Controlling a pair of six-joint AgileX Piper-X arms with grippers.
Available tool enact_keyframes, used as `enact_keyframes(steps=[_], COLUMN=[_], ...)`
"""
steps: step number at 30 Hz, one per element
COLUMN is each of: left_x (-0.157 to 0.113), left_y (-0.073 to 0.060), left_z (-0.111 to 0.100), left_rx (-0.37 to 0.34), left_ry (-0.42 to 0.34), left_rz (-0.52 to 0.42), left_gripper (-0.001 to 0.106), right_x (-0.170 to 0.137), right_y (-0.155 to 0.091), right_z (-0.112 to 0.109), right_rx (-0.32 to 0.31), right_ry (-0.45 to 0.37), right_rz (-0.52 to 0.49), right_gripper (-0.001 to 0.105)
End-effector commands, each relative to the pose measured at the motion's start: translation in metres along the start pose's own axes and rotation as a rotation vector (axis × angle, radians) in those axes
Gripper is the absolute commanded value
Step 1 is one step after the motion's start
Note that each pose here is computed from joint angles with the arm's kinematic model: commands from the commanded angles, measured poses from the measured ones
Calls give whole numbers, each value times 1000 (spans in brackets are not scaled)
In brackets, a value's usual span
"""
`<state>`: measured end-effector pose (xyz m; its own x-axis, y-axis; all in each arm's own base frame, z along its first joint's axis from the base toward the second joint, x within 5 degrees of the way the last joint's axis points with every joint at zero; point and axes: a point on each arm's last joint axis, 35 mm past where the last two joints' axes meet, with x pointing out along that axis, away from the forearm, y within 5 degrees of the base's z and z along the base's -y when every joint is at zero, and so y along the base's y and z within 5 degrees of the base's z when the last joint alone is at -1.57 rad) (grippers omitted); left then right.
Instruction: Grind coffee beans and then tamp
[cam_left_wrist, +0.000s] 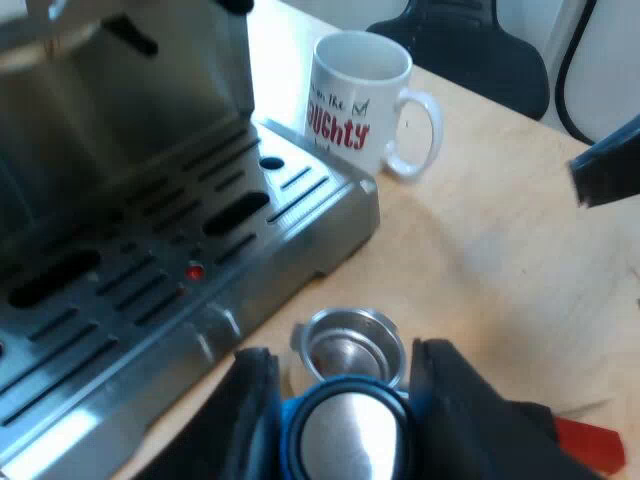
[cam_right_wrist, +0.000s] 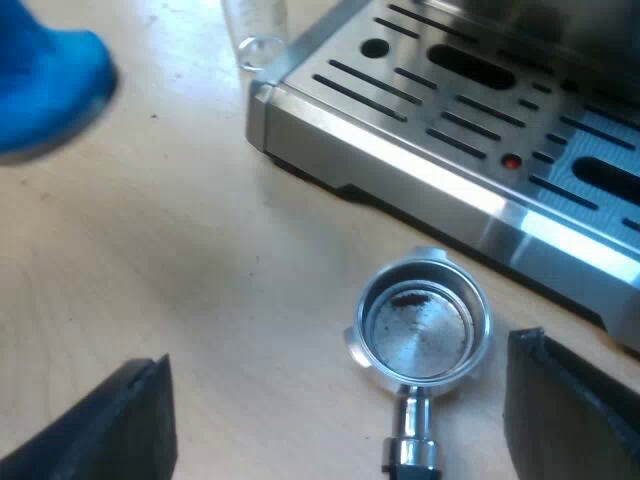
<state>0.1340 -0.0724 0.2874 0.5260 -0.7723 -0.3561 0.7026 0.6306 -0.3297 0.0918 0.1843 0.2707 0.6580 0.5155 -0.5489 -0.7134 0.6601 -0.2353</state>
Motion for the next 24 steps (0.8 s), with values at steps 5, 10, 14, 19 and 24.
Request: enact_keyframes(steps=[5, 10, 14, 19, 24], left_x=[-4, -4, -4, -3, -3], left_y=[-2, -2, -2, -1, 0], left_z=[6, 6, 6, 6, 6], left_rx=[52, 52, 52, 62, 104], left_ry=[-13, -13, -14, -12, -14], left_rz=[41, 45, 46, 59, 97], left_gripper=[17, 17, 17, 17, 17], right_x=[9, 10, 7, 4, 3], right_y=[-19, -26, -25, -24, -22], right_z=[-5, -25, -44, -63, -86], right_rx=[44, 48, 68, 86, 105], right_ry=[39, 37, -28, -88, -153], right_rz=[25, -8, -8, -5, -9], right_gripper=[69, 69, 69, 69, 69])
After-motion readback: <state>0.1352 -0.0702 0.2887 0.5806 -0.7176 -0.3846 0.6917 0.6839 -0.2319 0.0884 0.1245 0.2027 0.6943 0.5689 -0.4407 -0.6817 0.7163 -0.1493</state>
